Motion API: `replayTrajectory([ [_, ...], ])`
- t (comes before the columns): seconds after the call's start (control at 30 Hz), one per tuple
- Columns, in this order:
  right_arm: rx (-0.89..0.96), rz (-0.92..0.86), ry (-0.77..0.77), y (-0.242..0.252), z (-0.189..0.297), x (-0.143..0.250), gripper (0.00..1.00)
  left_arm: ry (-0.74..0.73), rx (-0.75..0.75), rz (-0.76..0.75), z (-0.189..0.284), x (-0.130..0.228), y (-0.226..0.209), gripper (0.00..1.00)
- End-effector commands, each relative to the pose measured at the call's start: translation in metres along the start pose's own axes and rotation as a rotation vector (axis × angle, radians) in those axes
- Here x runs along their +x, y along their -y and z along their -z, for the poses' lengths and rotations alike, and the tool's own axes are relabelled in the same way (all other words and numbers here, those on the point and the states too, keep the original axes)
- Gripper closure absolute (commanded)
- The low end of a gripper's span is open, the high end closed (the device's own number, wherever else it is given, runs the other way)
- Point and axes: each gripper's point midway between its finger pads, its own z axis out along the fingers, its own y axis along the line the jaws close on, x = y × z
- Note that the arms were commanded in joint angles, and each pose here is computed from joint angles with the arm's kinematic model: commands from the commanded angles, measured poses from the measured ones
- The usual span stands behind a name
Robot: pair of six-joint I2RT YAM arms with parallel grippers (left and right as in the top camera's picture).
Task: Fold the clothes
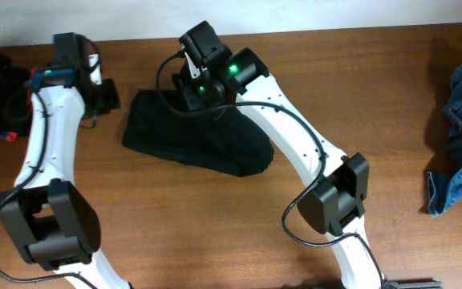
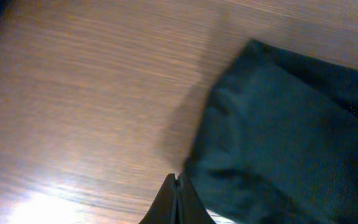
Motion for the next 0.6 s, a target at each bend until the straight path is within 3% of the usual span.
replayTrajectory([
  [0.0,0.031,0.001,0.012,0.013,0.004,-0.004,0.96,0.016,0.003,0.064,0.002,-0.009,-0.022,1.00],
  [0.2,0.031,0.011,0.011,0.012,0.004,-0.004,0.96,-0.009,0.158,0.008,-0.015,-0.006,-0.006,1.00],
  [0.43,0.038,0.007,-0.012,0.015,0.005,0.001,0.96,-0.102,0.181,-0.042,-0.066,0.011,-0.003,0.99],
  [0.57,0.038,0.015,-0.012,0.015,0.005,0.001,0.96,-0.164,0.355,-0.094,-0.084,0.028,0.024,1.00],
])
